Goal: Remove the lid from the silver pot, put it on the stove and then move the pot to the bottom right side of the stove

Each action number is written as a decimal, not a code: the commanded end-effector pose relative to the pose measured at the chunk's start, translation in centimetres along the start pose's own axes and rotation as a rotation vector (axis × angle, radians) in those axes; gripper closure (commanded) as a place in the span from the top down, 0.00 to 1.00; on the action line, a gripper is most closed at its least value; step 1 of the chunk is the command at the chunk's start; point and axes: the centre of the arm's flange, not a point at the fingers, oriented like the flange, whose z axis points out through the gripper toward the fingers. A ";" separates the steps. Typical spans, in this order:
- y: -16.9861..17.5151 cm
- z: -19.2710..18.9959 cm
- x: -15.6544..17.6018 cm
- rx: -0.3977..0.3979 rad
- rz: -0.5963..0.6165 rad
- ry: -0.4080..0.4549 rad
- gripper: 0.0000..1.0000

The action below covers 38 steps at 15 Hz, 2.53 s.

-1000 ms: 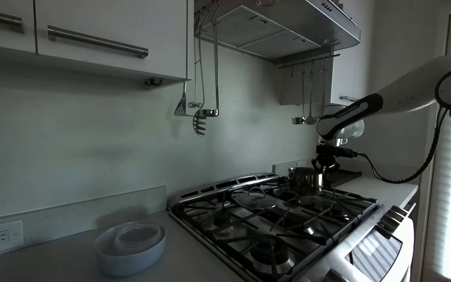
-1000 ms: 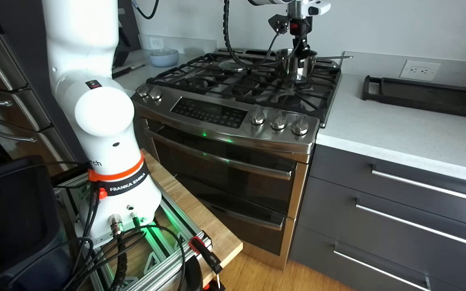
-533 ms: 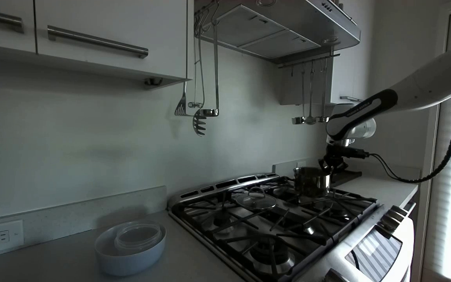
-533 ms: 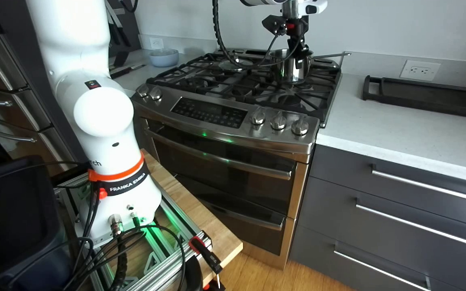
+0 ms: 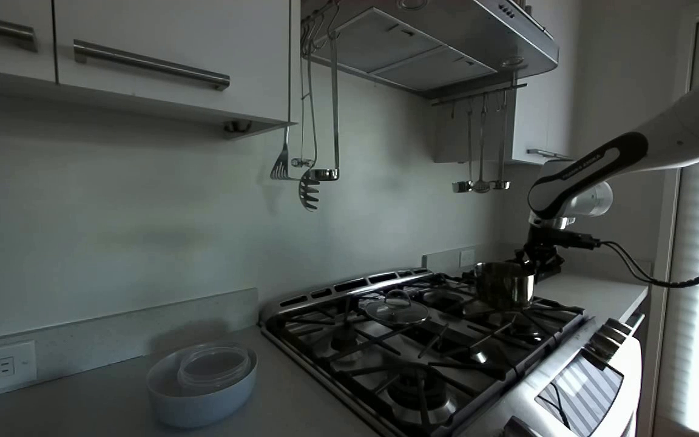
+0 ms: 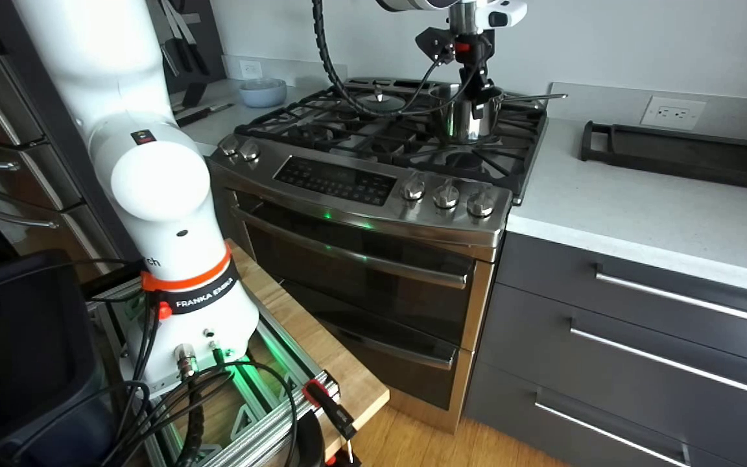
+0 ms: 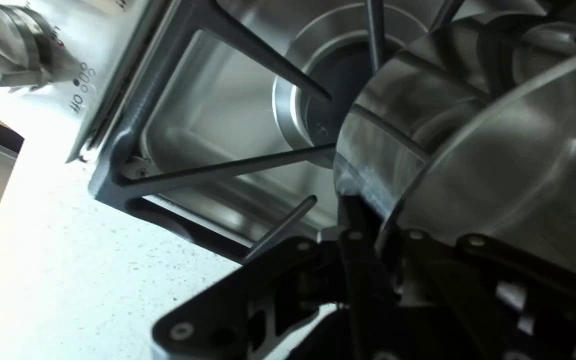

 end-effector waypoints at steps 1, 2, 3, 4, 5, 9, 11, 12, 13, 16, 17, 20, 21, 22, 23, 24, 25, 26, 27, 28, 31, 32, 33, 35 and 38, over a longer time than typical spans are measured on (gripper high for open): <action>2.2 -1.4 -1.7 0.009 0.025 0.026 0.01; 2.5 -1.4 -1.9 0.011 0.027 0.023 0.01; 2.8 -1.3 -2.1 0.013 0.028 0.021 0.01; 3.1 -1.2 -2.4 0.009 0.031 0.025 0.01; 3.4 -1.0 -2.6 0.010 0.037 0.022 0.01; 4.2 -0.8 -3.1 0.024 0.078 0.035 0.01; 4.5 -0.6 -3.2 0.027 0.093 0.034 0.01; 4.6 -0.6 -3.2 0.027 0.097 0.032 0.13; 4.7 -0.5 -3.2 0.027 0.100 0.030 0.30; 4.8 -0.5 -3.1 0.028 0.109 0.034 0.40; 4.9 -0.6 -3.1 0.028 0.109 0.037 0.60; 4.9 -1.8 -2.8 0.028 0.103 0.054 0.84; 4.8 -2.5 -2.7 0.029 0.102 0.061 0.91; 4.8 -3.2 -2.6 0.032 0.102 0.070 0.98; 4.7 -3.8 -2.5 0.036 0.102 0.076 1.00; 4.6 -4.5 -2.3 0.038 0.099 0.082 1.00; 4.4 -5.2 -2.2 0.047 0.095 0.085 1.00; 4.2 -6.1 -2.1 0.048 0.096 0.093 1.00; 4.0 -7.0 -2.0 0.050 0.100 0.098 1.00; 3.6 -7.8 -1.9 0.043 0.099 0.103 1.00; 2.3 -10.5 -1.8 0.034 0.087 0.110 1.00; 1.7 -11.5 -1.8 0.030 0.071 0.116 1.00; 1.2 -12.3 -1.8 0.024 0.059 0.123 1.00; 0.0 -14.1 -1.9 0.027 0.023 0.131 1.00; -2.1 -16.1 -2.1 0.019 -0.027 0.141 1.00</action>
